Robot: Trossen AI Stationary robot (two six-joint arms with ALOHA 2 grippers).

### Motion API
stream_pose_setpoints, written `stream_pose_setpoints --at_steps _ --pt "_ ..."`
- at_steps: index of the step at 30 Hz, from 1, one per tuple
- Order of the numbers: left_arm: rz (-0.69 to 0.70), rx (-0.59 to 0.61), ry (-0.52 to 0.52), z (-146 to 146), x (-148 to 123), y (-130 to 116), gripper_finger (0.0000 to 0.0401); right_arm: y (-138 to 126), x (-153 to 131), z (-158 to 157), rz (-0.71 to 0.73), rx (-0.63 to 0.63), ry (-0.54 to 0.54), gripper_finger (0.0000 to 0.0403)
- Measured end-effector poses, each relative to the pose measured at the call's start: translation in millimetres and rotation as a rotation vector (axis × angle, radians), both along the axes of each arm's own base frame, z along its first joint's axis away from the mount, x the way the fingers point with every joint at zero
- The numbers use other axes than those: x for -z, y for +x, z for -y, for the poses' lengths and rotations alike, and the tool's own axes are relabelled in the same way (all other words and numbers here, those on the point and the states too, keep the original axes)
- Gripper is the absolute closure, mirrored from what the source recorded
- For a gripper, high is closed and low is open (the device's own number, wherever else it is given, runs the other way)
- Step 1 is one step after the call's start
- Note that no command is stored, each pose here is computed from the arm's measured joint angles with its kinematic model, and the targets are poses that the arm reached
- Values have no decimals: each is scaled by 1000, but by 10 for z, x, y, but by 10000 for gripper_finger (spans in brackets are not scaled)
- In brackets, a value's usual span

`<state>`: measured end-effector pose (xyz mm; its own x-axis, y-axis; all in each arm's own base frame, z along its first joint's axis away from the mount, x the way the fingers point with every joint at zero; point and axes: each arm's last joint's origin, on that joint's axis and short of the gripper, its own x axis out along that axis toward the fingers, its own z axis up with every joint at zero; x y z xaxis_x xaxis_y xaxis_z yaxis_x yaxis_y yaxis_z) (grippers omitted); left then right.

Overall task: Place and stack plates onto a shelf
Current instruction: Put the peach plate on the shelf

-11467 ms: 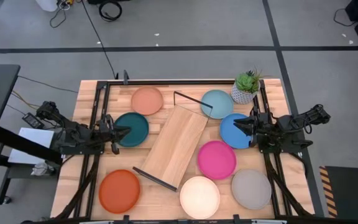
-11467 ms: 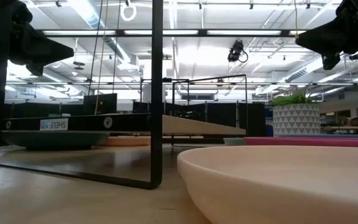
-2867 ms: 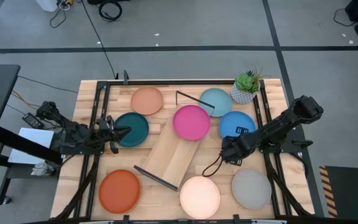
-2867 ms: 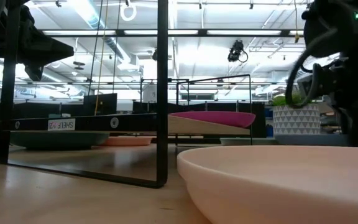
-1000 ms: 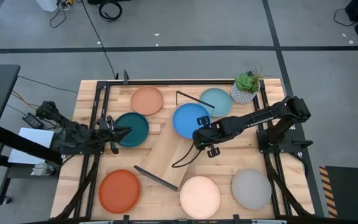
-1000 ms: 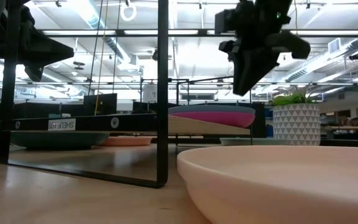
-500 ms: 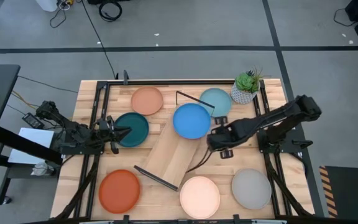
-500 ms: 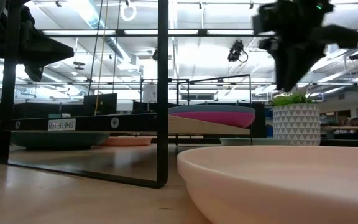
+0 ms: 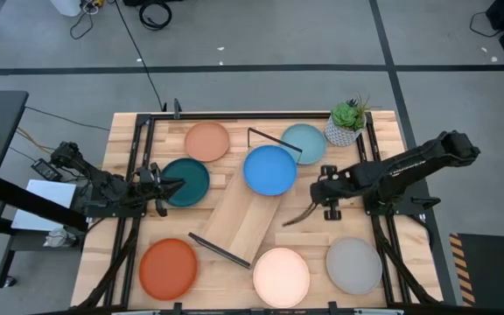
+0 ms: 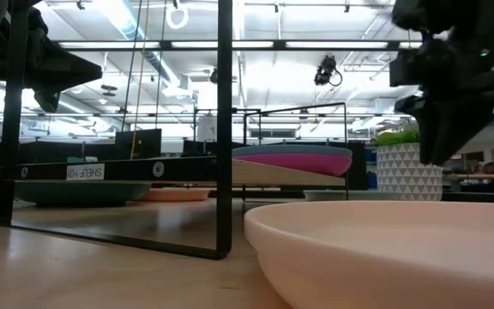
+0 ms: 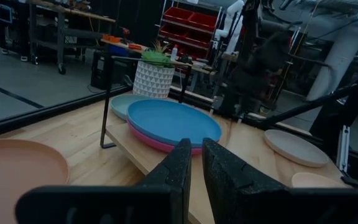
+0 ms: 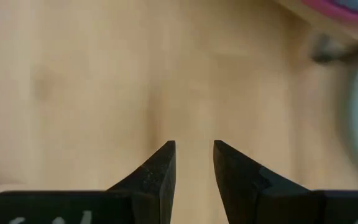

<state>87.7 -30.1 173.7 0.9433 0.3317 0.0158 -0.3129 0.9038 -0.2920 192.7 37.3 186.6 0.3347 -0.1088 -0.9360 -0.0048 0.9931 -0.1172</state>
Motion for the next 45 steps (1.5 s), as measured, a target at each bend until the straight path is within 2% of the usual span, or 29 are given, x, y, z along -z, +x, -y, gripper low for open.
stream_pose_setpoints --at_steps 8,12,15,22,28,31,37,41,45 --pt "0 0 0 0 0 0 356 241 141 -392 157 -252 126 288" --pt "12 -1 -8 0 -12 0 356 302 149 -526 213 -274 212 288" --pt "59 -5 -15 -4 -72 -5 356 278 142 -620 226 -258 234 288" --pt "83 -6 -22 -6 -100 -7 356 209 123 -801 296 -157 180 288" --pt "75 -8 6 -6 -103 -8 356 184 107 -861 329 0 217 288" --pt "84 -8 0 -7 -112 -9 356 258 57 -934 333 52 255 288" --pt "151 23 -37 -5 -178 -17 356 544 46 -1215 208 70 220 288" --pt "155 156 24 34 -185 -8 356 779 94 -1388 93 109 257 288" --pt "151 178 70 41 -191 -8 356 979 144 -1469 -12 179 267 280"
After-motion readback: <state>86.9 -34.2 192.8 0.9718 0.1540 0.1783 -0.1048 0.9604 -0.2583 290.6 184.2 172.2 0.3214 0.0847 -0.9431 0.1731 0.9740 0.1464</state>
